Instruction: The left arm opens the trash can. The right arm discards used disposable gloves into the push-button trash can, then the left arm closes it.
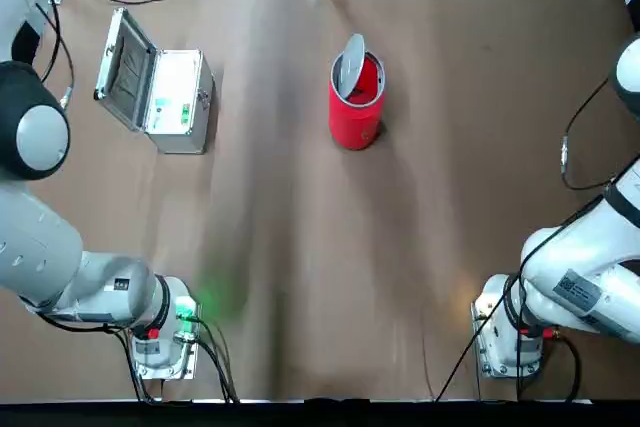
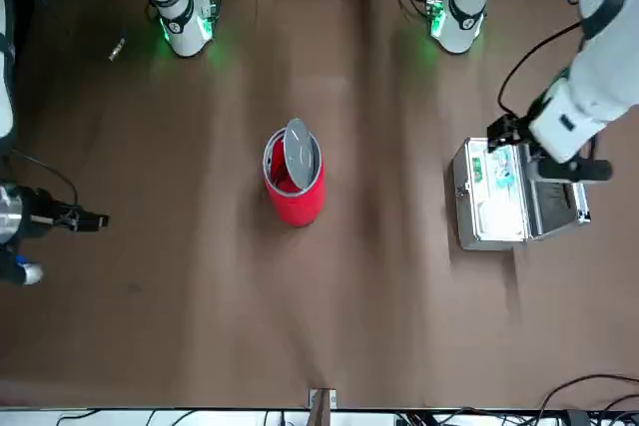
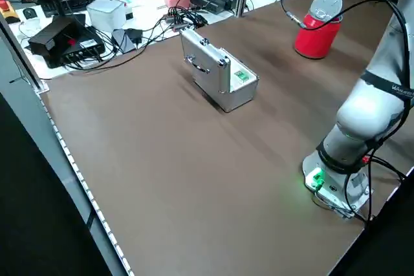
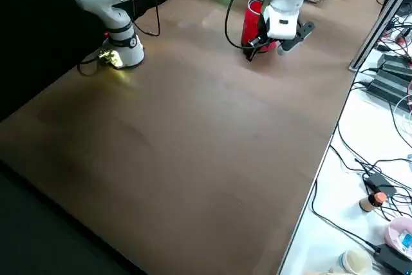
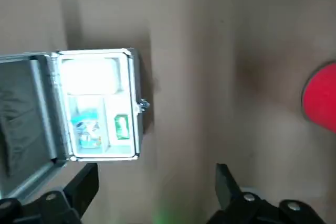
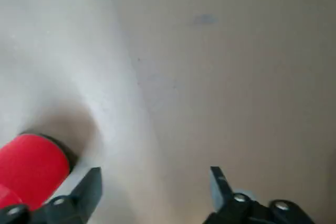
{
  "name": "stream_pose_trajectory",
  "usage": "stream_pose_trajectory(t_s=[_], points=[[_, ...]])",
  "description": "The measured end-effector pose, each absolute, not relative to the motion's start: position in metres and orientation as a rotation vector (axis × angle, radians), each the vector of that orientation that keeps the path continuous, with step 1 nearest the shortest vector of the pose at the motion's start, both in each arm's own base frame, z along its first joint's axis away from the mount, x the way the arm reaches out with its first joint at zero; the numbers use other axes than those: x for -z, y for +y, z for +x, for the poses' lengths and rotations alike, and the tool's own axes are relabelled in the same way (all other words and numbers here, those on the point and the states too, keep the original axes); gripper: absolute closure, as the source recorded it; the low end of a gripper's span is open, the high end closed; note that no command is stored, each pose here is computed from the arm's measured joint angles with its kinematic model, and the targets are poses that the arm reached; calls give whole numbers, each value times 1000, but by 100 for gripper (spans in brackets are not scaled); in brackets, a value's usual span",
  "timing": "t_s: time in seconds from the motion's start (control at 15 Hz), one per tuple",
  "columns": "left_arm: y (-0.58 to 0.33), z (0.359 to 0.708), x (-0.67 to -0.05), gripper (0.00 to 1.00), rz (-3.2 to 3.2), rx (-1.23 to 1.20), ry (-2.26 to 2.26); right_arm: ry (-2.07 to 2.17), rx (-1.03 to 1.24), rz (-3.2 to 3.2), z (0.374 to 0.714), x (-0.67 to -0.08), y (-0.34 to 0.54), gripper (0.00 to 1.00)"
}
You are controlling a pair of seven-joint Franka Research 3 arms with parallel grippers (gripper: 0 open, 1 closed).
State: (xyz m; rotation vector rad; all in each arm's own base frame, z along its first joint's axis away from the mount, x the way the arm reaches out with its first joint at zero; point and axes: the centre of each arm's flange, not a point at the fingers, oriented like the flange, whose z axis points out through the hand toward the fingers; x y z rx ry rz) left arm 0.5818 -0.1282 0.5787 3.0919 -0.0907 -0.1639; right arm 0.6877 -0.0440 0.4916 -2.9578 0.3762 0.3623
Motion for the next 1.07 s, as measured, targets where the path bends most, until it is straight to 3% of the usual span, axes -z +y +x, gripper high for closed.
stream_pose_trajectory(t_s=[0.13, 0.6, 0.8, 1.07], points=[[-155, 579, -567, 3, 3084, 205, -135, 389, -338, -2980, 685, -501, -49, 2], [-291, 540, -527, 68, 3061, 348, -266, 360, -267, -3115, 679, -527, -49, 1], [-351, 516, -511, 99, 3000, 390, -434, 309, -174, -3129, 663, -573, -57, 1], [-373, 515, -540, 99, 2839, 324, -402, 263, -114, -3145, 632, -628, -58, 1]])
